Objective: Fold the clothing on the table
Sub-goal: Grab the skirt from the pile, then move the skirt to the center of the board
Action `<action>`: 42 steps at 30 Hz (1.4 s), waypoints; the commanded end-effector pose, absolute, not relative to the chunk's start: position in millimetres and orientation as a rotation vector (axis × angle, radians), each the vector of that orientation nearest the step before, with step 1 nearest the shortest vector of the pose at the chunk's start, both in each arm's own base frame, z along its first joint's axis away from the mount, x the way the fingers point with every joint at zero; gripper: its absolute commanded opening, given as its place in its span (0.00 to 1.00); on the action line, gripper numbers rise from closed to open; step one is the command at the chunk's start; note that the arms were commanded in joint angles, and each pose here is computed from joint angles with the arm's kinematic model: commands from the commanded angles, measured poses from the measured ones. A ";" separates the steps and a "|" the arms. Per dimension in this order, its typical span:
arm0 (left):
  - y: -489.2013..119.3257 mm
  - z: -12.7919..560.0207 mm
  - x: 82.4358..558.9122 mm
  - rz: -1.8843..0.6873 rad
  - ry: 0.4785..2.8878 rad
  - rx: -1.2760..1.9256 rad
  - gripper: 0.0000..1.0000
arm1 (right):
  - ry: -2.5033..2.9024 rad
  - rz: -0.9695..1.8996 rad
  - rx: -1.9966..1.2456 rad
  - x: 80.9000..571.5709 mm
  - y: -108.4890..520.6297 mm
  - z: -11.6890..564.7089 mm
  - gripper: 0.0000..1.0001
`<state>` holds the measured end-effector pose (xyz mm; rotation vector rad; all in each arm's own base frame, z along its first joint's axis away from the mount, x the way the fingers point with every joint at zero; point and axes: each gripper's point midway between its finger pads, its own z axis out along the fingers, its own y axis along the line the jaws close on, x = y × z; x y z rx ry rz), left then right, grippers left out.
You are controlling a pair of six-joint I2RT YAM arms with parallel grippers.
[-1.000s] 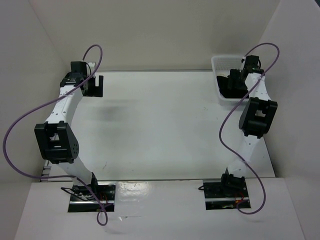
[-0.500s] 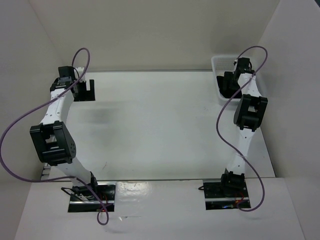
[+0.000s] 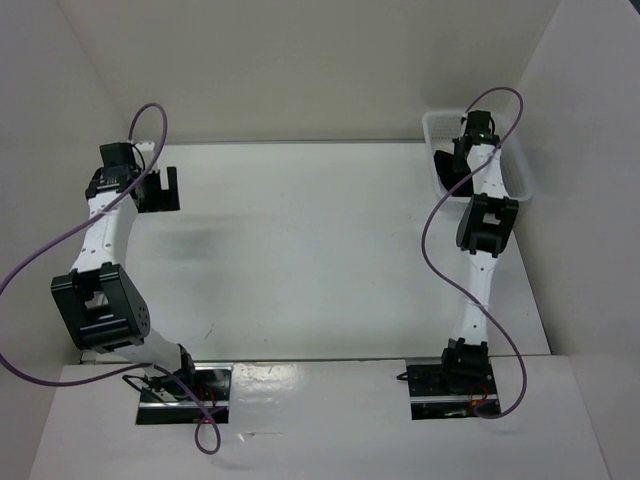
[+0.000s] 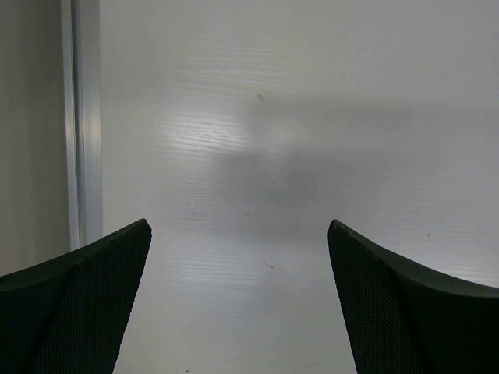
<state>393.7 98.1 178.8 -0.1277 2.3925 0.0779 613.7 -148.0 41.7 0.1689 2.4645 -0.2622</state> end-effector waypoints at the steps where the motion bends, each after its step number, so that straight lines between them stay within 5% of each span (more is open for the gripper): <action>1: 95.1 182.6 392.7 0.049 2.369 -0.099 1.00 | 2.473 -0.238 0.128 614.0 -129.8 58.5 0.05; 7: 87.2 179.8 394.9 -0.009 2.371 -0.077 1.00 | 2.362 -0.191 0.120 615.8 -121.8 134.2 0.00; 11: 83.2 180.3 395.6 -0.036 2.367 -0.066 1.00 | 2.125 -0.156 0.084 599.9 -109.4 271.1 0.00; 18: 74.3 176.9 397.1 -0.096 2.357 -0.041 1.00 | 2.013 -0.049 0.006 559.8 -73.4 352.8 0.00; 25: 69.3 178.3 389.6 -0.110 2.350 -0.010 1.00 | 1.897 0.217 -0.457 489.5 67.8 414.1 0.00; 31: 64.2 191.8 375.9 -0.099 2.304 0.016 1.00 | 1.793 0.458 -0.988 384.6 206.1 405.5 0.00; 32: 63.7 199.4 374.2 -0.092 2.284 0.020 1.00 | 1.859 0.457 -0.998 383.0 206.3 382.0 0.47; 35: 60.8 198.0 361.4 -0.082 2.286 0.042 1.00 | 2.036 0.210 -0.846 407.2 169.1 329.8 0.95; 42: 60.1 202.7 335.1 -0.026 2.246 0.020 1.00 | 2.374 -0.089 -0.325 448.1 34.6 215.4 0.98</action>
